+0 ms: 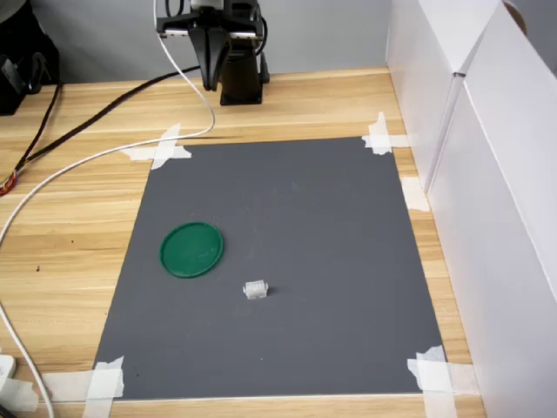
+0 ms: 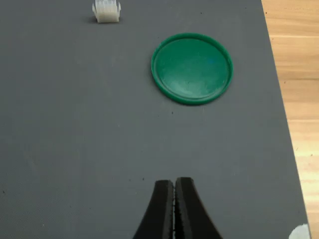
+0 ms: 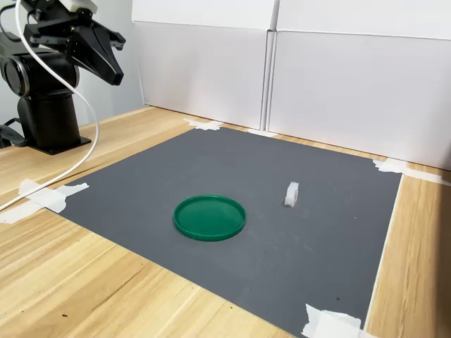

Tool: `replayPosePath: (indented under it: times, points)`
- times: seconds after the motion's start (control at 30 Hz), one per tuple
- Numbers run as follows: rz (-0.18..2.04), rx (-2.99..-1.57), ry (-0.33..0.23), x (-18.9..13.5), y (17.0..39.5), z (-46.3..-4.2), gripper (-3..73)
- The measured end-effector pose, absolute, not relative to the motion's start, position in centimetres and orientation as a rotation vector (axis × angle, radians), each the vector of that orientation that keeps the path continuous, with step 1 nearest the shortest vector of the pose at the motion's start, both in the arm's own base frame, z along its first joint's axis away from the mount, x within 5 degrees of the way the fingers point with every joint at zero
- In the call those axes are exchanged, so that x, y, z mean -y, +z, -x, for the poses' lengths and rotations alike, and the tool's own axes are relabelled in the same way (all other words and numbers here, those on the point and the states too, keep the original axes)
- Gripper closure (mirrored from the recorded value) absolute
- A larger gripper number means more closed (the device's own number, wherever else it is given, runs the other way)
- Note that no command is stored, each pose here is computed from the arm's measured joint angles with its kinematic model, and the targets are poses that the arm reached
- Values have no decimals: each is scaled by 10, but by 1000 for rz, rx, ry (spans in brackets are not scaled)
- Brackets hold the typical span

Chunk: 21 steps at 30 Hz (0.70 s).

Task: Grasp a white terminal and put it in the green lid.

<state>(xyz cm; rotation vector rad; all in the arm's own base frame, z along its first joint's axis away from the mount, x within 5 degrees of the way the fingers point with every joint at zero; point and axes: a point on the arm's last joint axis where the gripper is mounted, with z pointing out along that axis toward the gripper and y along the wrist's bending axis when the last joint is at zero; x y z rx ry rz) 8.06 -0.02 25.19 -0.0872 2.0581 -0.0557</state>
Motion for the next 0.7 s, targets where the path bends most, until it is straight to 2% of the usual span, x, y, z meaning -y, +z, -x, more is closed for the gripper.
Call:
replayPosePath:
  times: [0.37, 0.6, 0.7]
  points:
    - [96, -2171, -50, 3, 288, -135, 710]
    - [263, -2180, -122, 4, 312, -176, 710]
    - [374, -2196, -137, 3, 320, -192, 710]
